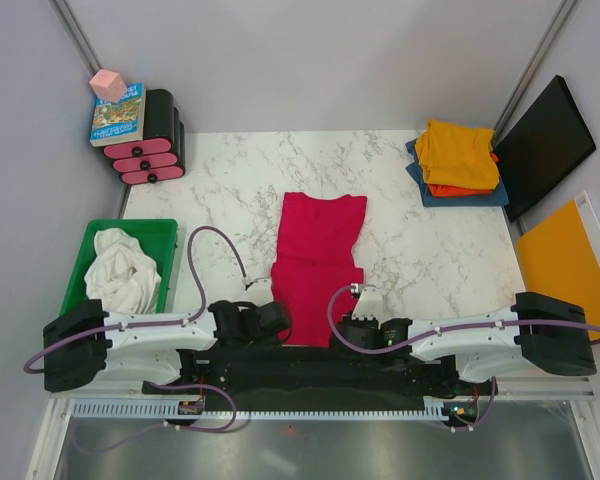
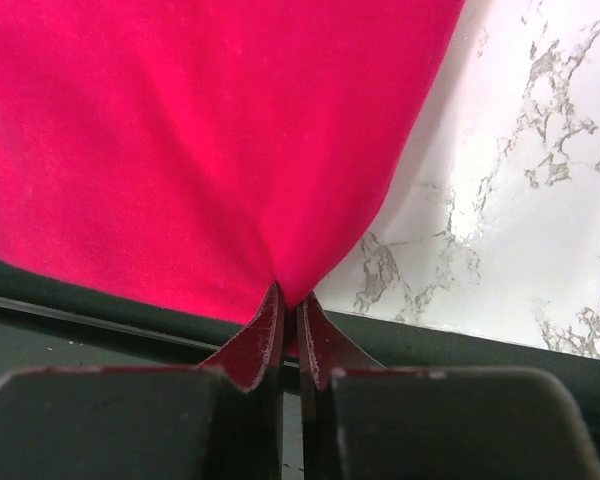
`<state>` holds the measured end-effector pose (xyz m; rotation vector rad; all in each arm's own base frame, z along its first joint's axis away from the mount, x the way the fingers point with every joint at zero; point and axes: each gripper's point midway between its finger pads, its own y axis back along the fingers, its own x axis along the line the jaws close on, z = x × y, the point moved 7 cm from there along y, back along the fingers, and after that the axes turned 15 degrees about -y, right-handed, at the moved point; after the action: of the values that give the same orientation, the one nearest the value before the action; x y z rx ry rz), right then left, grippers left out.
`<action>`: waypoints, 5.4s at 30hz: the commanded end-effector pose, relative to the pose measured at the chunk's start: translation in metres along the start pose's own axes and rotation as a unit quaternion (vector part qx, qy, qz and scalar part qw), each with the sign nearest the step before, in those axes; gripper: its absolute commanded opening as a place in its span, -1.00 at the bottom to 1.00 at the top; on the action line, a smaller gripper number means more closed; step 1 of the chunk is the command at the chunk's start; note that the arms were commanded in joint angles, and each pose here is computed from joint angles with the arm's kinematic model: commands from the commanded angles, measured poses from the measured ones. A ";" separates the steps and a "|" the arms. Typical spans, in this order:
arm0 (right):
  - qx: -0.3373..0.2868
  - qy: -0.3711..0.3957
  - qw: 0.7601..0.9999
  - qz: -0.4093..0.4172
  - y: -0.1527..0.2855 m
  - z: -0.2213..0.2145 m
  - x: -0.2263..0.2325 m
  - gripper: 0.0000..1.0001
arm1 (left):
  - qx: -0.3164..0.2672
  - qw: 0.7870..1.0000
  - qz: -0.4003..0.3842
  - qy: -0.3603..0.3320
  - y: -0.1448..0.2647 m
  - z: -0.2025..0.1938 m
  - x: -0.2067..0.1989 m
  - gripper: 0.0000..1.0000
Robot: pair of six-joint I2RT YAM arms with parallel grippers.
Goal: Fold and stack the t-shirts
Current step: Grab one side of the 2/3 rectangular tshirt with both arms, then fold the long partially folded tshirt into a neat square, then smooth out wrinkles on the folded tshirt
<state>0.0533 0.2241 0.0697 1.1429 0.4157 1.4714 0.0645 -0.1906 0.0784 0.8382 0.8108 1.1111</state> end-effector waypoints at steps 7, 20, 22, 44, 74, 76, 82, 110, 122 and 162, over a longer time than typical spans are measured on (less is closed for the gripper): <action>-0.007 0.062 0.996 -0.066 0.018 -0.002 -0.026 -1.00 | -0.024 1.000 -0.009 0.012 0.003 0.002 -0.006 -0.96; -0.106 0.094 0.989 -0.042 0.043 0.029 0.009 -1.00 | -0.074 0.996 -0.033 -0.036 0.035 0.031 -0.039 -0.96; -0.124 0.099 0.986 -0.044 0.046 0.035 0.012 -1.00 | -0.082 0.995 -0.030 -0.040 0.037 0.035 -0.041 -0.96; -0.228 0.084 0.968 -0.064 0.052 0.146 0.060 -1.00 | -0.175 0.982 0.014 -0.064 0.072 0.115 -0.048 -0.96; -0.228 0.014 0.963 -0.140 -0.075 0.310 0.075 -1.00 | -0.205 0.971 0.100 -0.076 -0.015 0.321 -0.007 -0.96; -0.230 0.004 0.963 -0.141 -0.083 0.321 0.075 -1.00 | -0.197 0.972 0.104 -0.071 -0.027 0.327 -0.002 -0.96; -0.215 0.006 0.964 -0.159 -0.124 0.329 0.072 -1.00 | -0.186 0.974 0.113 -0.062 -0.056 0.345 0.012 -0.96; -0.236 -0.003 0.966 -0.107 -0.169 0.381 0.082 0.27 | -0.181 0.975 0.126 -0.021 -0.096 0.385 0.034 0.55; -0.229 -0.008 0.972 -0.062 -0.130 0.346 0.085 -1.00 | -0.188 0.980 0.065 -0.020 -0.073 0.364 0.007 -0.02; -0.382 0.029 0.915 -0.128 0.019 0.344 0.073 0.96 | -0.220 0.974 0.019 -0.060 0.020 0.266 -0.010 0.61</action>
<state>0.3369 0.2039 0.1882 0.5892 0.2004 1.3416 0.2968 -0.2495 0.1757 0.6533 0.5052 1.2004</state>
